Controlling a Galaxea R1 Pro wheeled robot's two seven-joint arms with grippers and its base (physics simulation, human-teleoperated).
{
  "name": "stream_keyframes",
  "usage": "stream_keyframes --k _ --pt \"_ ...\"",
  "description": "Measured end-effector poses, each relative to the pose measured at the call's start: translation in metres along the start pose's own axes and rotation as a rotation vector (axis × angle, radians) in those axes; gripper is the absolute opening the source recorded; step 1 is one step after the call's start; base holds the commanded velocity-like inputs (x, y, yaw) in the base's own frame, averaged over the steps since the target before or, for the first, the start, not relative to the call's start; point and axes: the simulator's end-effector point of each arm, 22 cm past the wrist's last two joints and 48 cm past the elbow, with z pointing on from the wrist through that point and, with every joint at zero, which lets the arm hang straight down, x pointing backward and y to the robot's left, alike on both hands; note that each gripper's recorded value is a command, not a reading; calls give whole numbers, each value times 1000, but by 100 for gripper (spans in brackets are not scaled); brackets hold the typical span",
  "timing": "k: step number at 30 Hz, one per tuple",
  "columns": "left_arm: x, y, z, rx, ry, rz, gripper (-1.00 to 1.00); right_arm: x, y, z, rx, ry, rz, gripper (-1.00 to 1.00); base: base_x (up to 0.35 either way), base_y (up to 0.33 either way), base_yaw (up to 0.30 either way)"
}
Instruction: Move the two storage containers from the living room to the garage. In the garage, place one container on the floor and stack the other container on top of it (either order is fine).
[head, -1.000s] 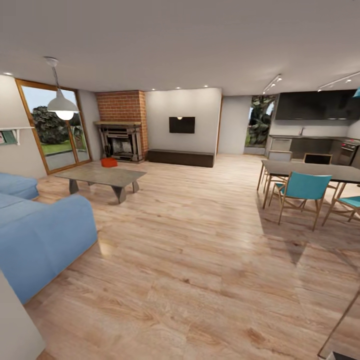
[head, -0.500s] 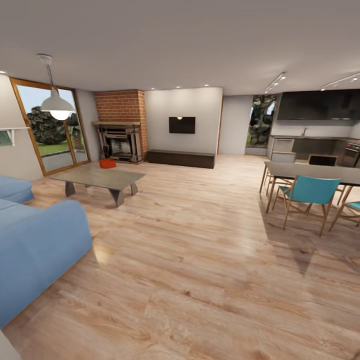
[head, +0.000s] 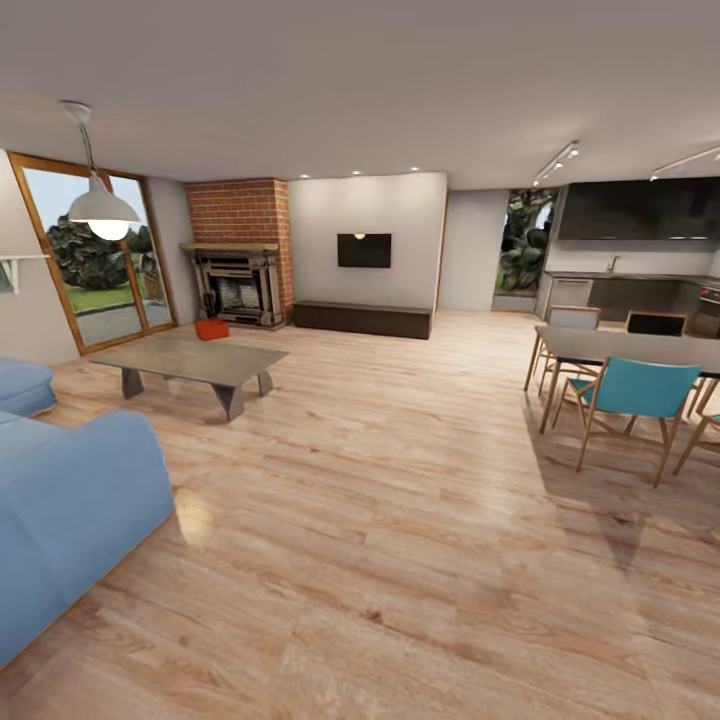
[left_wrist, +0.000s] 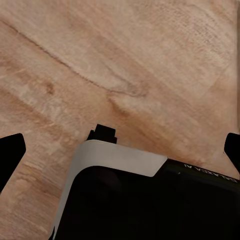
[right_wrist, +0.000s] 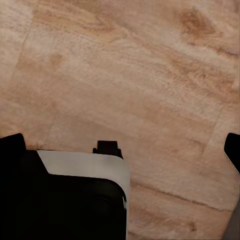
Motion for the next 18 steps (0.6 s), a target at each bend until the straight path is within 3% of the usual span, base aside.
stream_keyframes --k 18 --pt "0 0 0 0 2 0 100 0 0 0 0 0 0 100 321 0 0"
